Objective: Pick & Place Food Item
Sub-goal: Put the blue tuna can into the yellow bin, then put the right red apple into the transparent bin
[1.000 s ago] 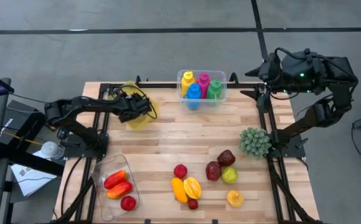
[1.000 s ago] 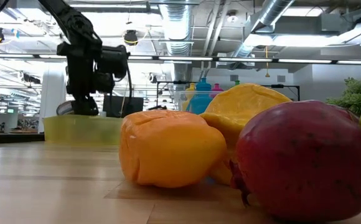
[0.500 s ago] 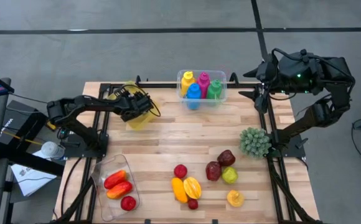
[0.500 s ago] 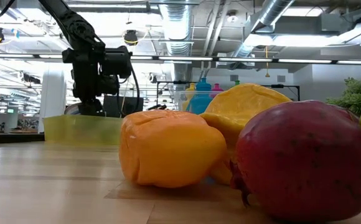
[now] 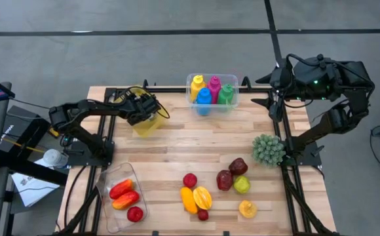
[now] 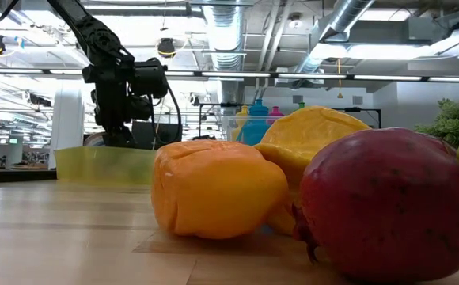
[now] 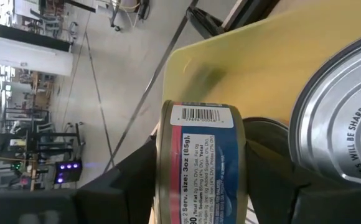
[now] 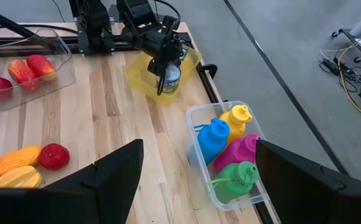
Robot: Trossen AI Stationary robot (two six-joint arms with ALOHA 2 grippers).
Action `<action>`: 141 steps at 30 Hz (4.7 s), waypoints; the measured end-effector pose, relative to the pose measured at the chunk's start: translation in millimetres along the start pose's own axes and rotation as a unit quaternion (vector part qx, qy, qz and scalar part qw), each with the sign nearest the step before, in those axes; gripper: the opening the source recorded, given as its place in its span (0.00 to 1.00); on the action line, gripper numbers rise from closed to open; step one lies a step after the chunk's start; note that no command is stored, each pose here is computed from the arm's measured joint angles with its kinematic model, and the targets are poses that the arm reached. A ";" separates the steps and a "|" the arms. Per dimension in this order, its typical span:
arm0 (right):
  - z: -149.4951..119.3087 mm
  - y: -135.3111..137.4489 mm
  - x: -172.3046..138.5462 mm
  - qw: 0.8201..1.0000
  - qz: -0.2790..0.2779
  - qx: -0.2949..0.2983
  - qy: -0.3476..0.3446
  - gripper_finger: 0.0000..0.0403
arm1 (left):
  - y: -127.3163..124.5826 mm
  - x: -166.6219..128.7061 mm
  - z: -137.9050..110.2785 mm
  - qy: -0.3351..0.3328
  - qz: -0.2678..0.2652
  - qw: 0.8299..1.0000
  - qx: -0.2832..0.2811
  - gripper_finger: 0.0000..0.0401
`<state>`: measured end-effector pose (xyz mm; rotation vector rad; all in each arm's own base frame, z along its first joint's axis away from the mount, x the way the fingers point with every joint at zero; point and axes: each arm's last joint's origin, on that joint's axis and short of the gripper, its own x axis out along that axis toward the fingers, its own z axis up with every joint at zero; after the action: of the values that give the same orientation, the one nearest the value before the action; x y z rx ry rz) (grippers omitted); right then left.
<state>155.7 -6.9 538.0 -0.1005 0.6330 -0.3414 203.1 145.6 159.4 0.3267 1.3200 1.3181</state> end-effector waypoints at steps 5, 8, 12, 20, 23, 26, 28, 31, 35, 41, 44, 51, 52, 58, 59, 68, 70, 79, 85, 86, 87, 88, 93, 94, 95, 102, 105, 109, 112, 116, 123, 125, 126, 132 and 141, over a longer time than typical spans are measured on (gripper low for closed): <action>0.0 0.0 0.0 1.000 0.000 0.000 0.000 0.75 | 0.0 0.0 -1.5 0.005 0.001 1.000 0.010 0.55; 0.0 0.0 0.0 1.000 0.000 0.000 0.000 0.75 | 0.0 0.0 -1.5 0.005 0.000 1.000 0.011 0.59; 0.0 0.0 0.0 1.000 0.001 0.000 0.000 0.75 | -1.9 -0.3 -1.8 0.005 -0.037 0.999 0.011 0.60; -0.3 0.1 0.0 1.000 0.001 -0.001 0.001 0.75 | 17.4 -14.2 -2.9 -0.020 -0.100 0.994 -0.026 0.69; -0.4 0.1 0.0 1.000 0.001 -0.003 0.002 0.75 | 30.4 -19.0 -3.7 -0.034 -0.114 0.991 -0.053 0.72; -0.5 0.1 0.0 1.000 0.001 -0.005 0.002 0.75 | 43.1 -25.1 -6.0 -0.048 -0.131 0.987 -0.083 0.73; -0.5 0.1 -0.1 1.000 0.002 -0.005 0.002 0.75 | 52.4 -33.7 -8.0 -0.069 -0.168 0.977 -0.114 0.73; -1.3 1.1 -2.3 1.000 0.007 -0.008 0.000 0.75 | 72.7 -56.4 -7.9 -0.134 -0.264 0.939 -0.174 0.72; -4.0 2.3 -10.4 1.000 0.020 0.006 -0.010 0.75 | 101.6 -94.5 -9.8 -0.263 -0.391 0.847 -0.244 0.72; -26.9 20.6 -5.4 0.998 0.048 0.011 0.025 0.75 | 112.3 -142.4 -16.2 -0.399 -0.498 0.738 -0.220 0.72; -51.7 33.6 7.9 0.999 0.044 0.011 0.025 0.75 | 100.6 -158.4 -18.1 -0.408 -0.526 0.722 -0.189 0.72; -132.2 41.8 38.8 0.987 0.064 0.091 -0.114 0.75 | 60.8 -185.6 -9.3 -0.408 -0.560 0.706 -0.147 0.72; -143.8 40.6 42.8 0.982 0.066 0.113 -0.135 0.75 | 55.1 -189.4 -6.6 -0.413 -0.565 0.700 -0.144 0.72; -197.2 43.7 63.9 0.938 0.134 0.215 -0.236 0.75 | 7.8 -206.5 -2.8 -0.419 -0.586 0.691 -0.060 0.72; -205.5 45.0 68.4 0.934 0.139 0.228 -0.239 0.75 | 0.3 -207.6 -3.2 -0.412 -0.590 0.693 -0.050 0.72; -233.5 68.8 113.5 0.979 0.106 0.162 -0.065 0.75 | -27.2 -209.7 -3.0 -0.350 -0.619 0.699 -0.074 0.72; -227.2 75.2 120.9 0.987 0.102 0.121 -0.013 0.75 | -24.7 -209.0 -3.2 -0.348 -0.612 0.705 -0.086 0.72; -226.8 119.9 174.0 0.947 0.203 -0.032 0.246 0.78 | -4.4 -210.4 -5.5 -0.371 -0.583 0.713 -0.119 0.72; -232.6 139.6 207.9 0.920 0.211 -0.062 0.323 0.90 | -2.9 -210.9 -5.1 -0.374 -0.581 0.712 -0.124 0.72; -233.8 141.9 212.2 0.917 0.210 -0.070 0.331 0.92 | -3.4 -210.8 -5.1 -0.373 -0.581 0.712 -0.123 0.72; -234.5 144.3 216.5 0.915 0.211 -0.077 0.335 0.93 | -3.8 -210.5 -5.3 -0.372 -0.581 0.714 -0.121 0.72; -235.0 146.5 220.1 0.914 0.212 -0.082 0.337 0.94 | -4.1 -210.4 -5.4 -0.371 -0.581 0.714 -0.121 0.72; -242.1 154.9 234.3 0.905 0.212 -0.102 0.354 0.95 | -4.9 -209.5 -6.3 -0.367 -0.580 0.718 -0.116 0.72; -243.6 155.8 236.4 0.903 0.211 -0.103 0.360 0.95 | -5.2 -209.1 -6.7 -0.365 -0.580 0.720 -0.113 0.72; -245.4 156.9 238.8 0.901 0.209 -0.105 0.365 0.94 | -5.6 -208.6 -7.2 -0.363 -0.579 0.722 -0.111 0.72; -247.0 160.5 246.1 0.905 0.202 -0.107 0.360 0.89 | -6.4 -207.6 -8.3 -0.357 -0.579 0.726 -0.105 0.72; -247.1 158.5 243.4 0.903 0.197 -0.109 0.365 0.77 | -6.4 -207.6 -8.3 -0.357 -0.579 0.726 -0.105 0.72; -243.8 155.3 237.6 0.906 0.199 -0.106 0.357 0.61 | -6.4 -207.6 -8.3 -0.357 -0.578 0.726 -0.105 0.72; -236.1 150.9 228.9 0.917 0.203 -0.090 0.331 0.60 | -6.4 -207.6 -8.2 -0.356 -0.579 0.725 -0.107 0.72; -221.8 137.8 213.0 0.937 0.202 -0.038 0.283 0.61 | -6.2 -207.8 -8.0 -0.350 -0.583 0.724 -0.118 0.72; -181.0 111.7 180.0 0.969 0.221 0.073 0.080 0.65 | 0.3 -211.7 0.5 -0.364 -0.599 0.692 -0.175 0.72; -168.4 103.9 170.8 0.969 0.224 0.099 0.010 0.65 | 5.1 -213.6 5.8 -0.381 -0.602 0.672 -0.201 0.72; -162.0 100.2 167.2 0.968 0.224 0.112 -0.024 0.65 | 7.8 -214.2 8.5 -0.390 -0.603 0.663 -0.214 0.72; -140.3 85.9 157.8 0.955 0.215 0.148 -0.143 0.65 | 23.3 -215.6 22.1 -0.445 -0.602 0.610 -0.261 0.72; -128.5 86.7 176.5 0.951 0.201 0.139 -0.188 0.66 | 36.3 -211.6 32.4 -0.478 -0.606 0.566 -0.289 0.72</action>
<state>236.5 15.6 318.5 0.2286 0.2113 -0.0103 270.3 -0.5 305.3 -0.3261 -0.0764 0.1258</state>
